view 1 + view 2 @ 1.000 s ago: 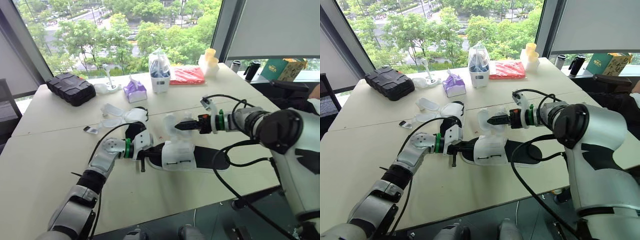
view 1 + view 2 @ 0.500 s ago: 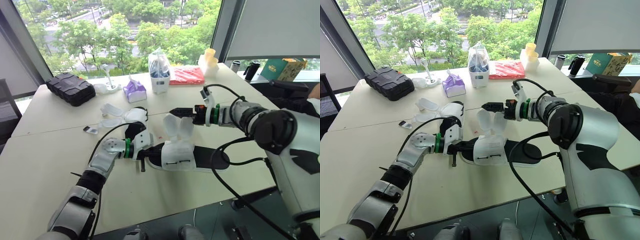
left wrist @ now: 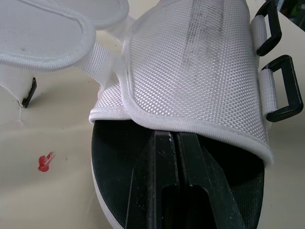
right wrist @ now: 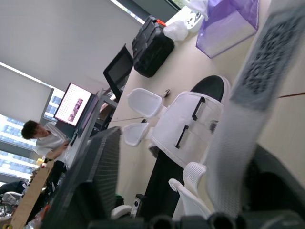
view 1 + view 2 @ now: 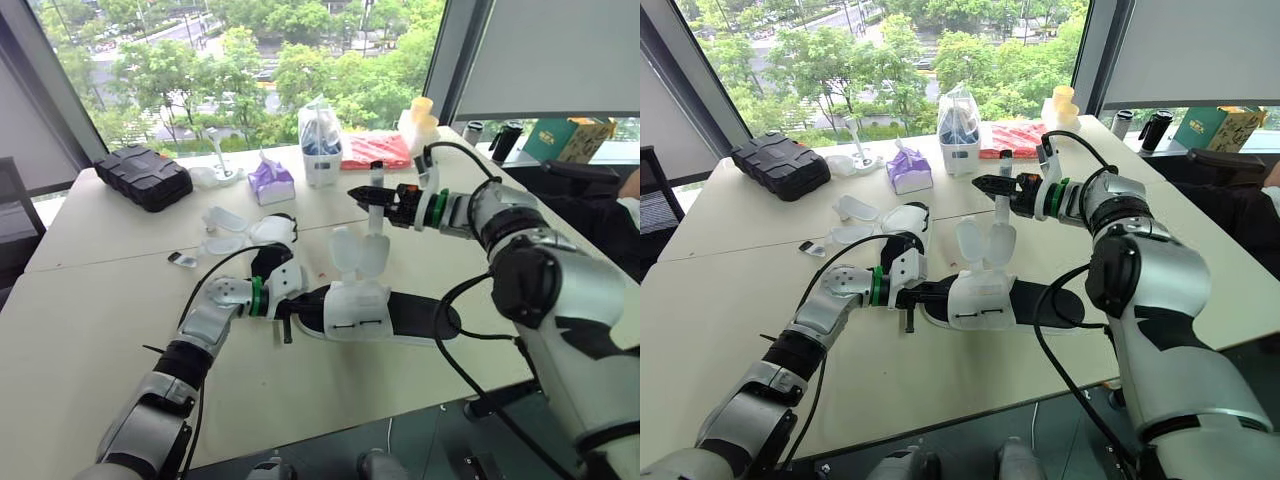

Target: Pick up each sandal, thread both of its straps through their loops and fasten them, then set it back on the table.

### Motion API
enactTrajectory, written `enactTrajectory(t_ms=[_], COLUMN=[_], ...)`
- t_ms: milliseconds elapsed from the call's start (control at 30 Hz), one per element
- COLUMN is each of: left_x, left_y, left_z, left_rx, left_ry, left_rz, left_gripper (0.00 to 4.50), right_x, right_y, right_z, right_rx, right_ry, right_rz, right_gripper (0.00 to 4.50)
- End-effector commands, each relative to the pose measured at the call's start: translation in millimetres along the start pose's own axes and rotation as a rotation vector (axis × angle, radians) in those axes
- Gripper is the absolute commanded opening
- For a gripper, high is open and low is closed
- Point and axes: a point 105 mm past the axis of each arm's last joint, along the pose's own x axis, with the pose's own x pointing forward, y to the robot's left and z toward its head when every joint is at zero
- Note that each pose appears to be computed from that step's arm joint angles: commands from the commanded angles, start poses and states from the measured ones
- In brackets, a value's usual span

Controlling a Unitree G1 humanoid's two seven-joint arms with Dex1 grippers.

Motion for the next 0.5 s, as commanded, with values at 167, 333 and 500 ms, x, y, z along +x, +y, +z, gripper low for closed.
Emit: enactTrajectory(t_ms=[167, 333, 500], left_x=[2, 1, 0], left_y=[-2, -3, -3], left_z=[2, 2, 1], left_rx=[0.007, 0.005, 0.003], left_ry=[-0.013, -0.011, -0.008], left_rz=[-0.006, -0.004, -0.006], left_gripper=[0.0, 0.0, 0.0], right_x=[-14, -30, -43], right_y=[47, 84, 96], right_z=[8, -14, -72], right_rx=[-0.131, -0.436, -0.976], right_ry=[-0.058, -0.055, 0.091], right_rz=[0.087, 0.145, 0.143], right_gripper=[0.07, 0.07, 0.07])
